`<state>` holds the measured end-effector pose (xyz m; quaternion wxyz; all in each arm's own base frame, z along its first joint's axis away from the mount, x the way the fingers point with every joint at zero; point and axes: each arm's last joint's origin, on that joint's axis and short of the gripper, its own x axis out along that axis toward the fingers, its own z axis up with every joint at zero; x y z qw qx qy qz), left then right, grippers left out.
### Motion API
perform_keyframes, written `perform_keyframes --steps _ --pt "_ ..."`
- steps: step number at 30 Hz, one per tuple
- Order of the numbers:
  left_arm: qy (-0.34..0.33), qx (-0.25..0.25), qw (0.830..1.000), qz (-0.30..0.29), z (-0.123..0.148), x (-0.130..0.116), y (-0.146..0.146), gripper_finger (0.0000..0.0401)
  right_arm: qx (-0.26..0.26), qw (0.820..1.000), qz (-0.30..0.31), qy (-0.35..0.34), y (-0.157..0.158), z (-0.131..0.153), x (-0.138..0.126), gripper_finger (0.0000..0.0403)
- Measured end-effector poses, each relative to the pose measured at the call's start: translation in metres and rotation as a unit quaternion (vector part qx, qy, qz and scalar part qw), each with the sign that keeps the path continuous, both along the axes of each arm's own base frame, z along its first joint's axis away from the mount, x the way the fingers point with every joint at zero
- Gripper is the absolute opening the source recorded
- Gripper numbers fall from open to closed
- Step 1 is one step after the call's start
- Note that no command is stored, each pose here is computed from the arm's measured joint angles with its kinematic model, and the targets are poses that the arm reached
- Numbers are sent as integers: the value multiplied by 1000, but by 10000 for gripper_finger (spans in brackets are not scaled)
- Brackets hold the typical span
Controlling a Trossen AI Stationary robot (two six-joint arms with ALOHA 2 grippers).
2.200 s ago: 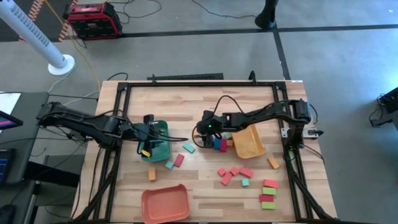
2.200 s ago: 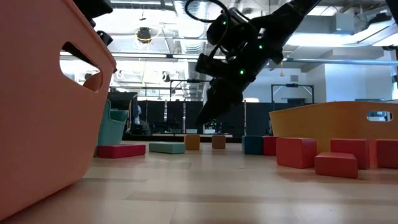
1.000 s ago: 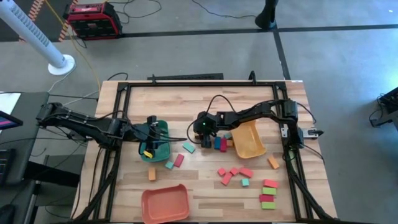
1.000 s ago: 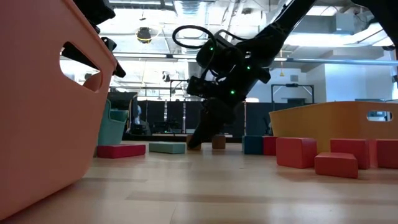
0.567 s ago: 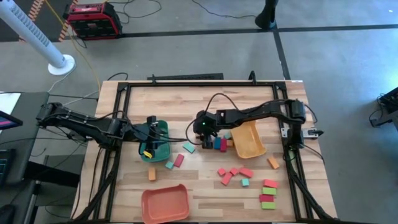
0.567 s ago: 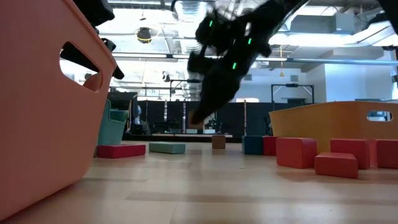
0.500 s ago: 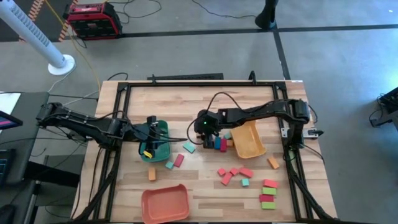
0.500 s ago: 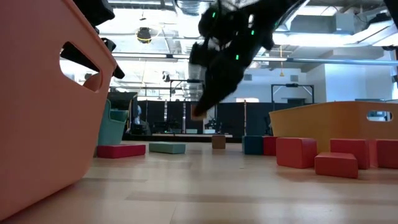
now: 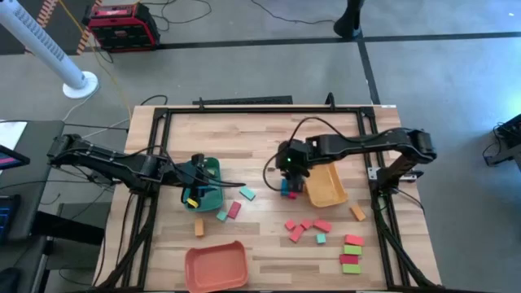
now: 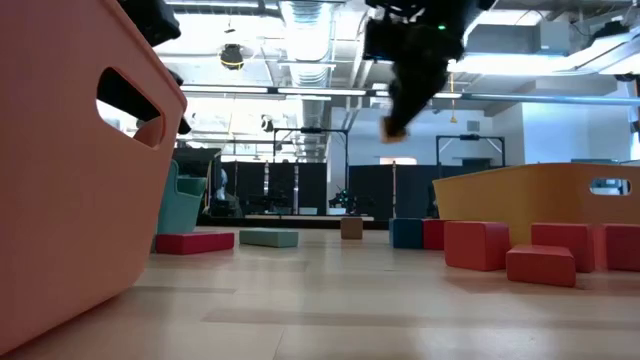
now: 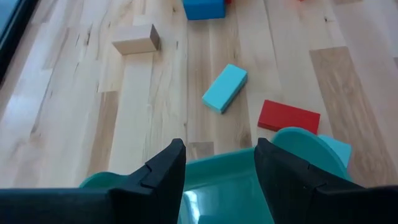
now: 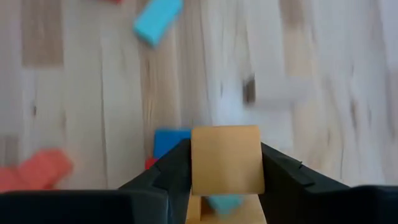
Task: Sort blocks by size
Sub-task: Put the top yellow cube block into the yellow bin
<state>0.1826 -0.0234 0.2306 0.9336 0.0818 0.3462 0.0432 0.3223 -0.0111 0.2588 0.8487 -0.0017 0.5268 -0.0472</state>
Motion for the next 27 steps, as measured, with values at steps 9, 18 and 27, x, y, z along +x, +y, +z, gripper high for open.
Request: perform_keyframes --steps 9,18,27 --pt "-8 20 999 -30 -15 0 1 181 -17 994 -47 96 19 -19 -23 181" --pt "-33 43 998 -9 -36 0 15 181 -10 980 -112 164 9 -62 -47 169" --pt "-60 52 997 9 -31 3 24 181 -4 986 -112 124 10 -51 -47 192"
